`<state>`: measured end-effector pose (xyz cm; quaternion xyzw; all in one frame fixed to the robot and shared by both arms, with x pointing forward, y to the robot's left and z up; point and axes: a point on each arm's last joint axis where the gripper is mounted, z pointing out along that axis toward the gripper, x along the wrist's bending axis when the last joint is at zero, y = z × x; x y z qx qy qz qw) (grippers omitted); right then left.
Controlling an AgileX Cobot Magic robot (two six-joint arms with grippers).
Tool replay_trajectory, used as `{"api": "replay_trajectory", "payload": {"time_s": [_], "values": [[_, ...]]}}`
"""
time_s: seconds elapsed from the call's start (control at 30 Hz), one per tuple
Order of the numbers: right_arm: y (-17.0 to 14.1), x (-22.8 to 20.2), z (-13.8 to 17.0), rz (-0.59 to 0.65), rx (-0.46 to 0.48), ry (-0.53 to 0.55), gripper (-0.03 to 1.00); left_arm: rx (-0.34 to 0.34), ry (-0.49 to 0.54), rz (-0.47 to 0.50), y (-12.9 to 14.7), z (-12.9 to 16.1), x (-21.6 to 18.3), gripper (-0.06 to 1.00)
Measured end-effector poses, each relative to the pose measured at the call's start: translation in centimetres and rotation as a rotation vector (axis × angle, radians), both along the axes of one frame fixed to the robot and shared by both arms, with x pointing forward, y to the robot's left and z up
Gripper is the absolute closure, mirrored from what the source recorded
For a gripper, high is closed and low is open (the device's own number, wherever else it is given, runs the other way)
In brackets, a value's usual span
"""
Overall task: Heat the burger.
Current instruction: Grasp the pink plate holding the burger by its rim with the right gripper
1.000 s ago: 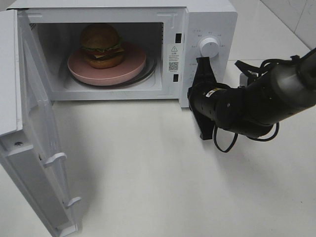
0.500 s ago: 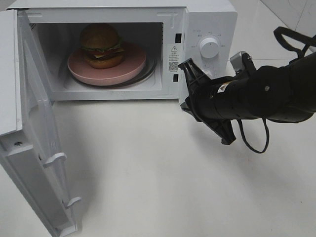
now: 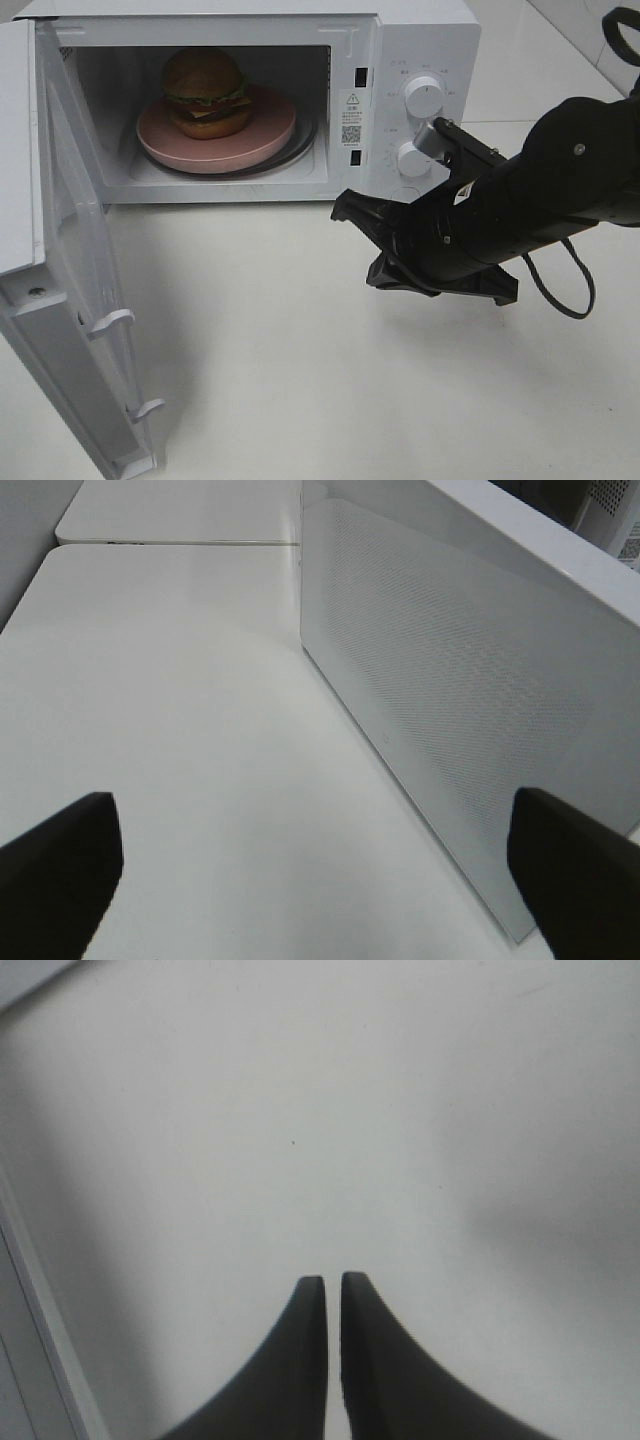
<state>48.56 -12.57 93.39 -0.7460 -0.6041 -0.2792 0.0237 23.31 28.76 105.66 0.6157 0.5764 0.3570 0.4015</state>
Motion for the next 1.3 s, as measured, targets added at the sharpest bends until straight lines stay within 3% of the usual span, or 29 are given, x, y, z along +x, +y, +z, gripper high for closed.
{"api": "replay_trajectory", "payload": {"time_s": [0.13,0.2,0.3,0.4,0.47,0.53,0.63,0.83,0.9,0.97,1.0,1.03,1.1,1.13,1.17,1.2,1.27,1.3], "values": [[-0.1,-0.6,0.4,0.093,-0.038,0.008,0.93,0.0,0.0,0.0,0.0,0.0,0.0,-0.05],[-0.5,-1.3,1.1,0.228,-0.108,-0.01,0.92,0.0,0.0,0.0,0.0,0.0,0.0,-0.05],[-1.0,-1.7,1.4,0.326,-0.182,-0.017,0.9,0.0,0.0,0.0,0.0,0.0,0.0,-0.05],[-1.1,-1.8,1.4,0.354,-0.206,-0.017,0.9,0.0,0.0,0.0,0.0,0.0,0.0,-0.05],[-1.7,-1.9,2.1,0.496,-0.334,-0.008,0.89,0.0,0.0,0.0,0.0,0.0,0.0,-0.05],[-1.8,-1.9,2.3,0.524,-0.361,0.001,0.89,0.0,0.0,0.0,0.0,0.0,0.0,-0.05],[-2.0,-1.4,3.6,0.665,-0.468,0.015,0.88,0.0,0.0,0.0,0.0,0.0,0.0,-0.05],[-1.9,-1.0,5.0,0.834,-0.537,0.003,0.87,0.0,0.0,0.0,0.0,0.0,0.0,-0.05],[-1.8,-0.7,6.0,1.042,-0.597,-0.04,0.86,0.0,0.0,0.0,0.0,0.0,0.0,-0.05],[-1.7,-0.7,6.3,1.105,-0.612,-0.057,0.86,0.0,0.0,0.0,0.0,0.0,0.0,-0.05],[-1.6,-0.5,6.8,1.24,-0.643,-0.101,0.85,0.0,0.0,0.0,0.0,0.0,0.0,-0.05],[-1.6,-0.5,6.8,1.24,-0.643,-0.101,0.85,0.0,0.0,0.0,0.0,0.0,0.0,-0.05],[-1.5,-0.2,7.3,1.436,-0.688,-0.179,0.84,0.0,0.0,0.0,0.0,0.0,0.0,-0.05],[-1.5,-0.2,7.3,1.436,-0.688,-0.179,0.84,0.0,0.0,0.0,0.0,0.0,0.0,-0.05],[-1.4,0.0,7.6,1.558,-0.717,-0.23,0.83,0.0,0.0,0.0,0.0,0.0,0.0,-0.05],[-1.4,0.0,7.6,1.558,-0.717,-0.23,0.83,0.0,0.0,0.0,0.0,0.0,0.0,-0.05],[-1.2,0.2,8.0,1.739,-0.762,-0.308,0.82,0.0,0.0,0.0,0.0,0.0,0.0,-0.05],[-1.2,0.2,8.0,1.739,-0.762,-0.308,0.82,0.0,0.0,0.0,0.0,0.0,0.0,-0.05]]}}
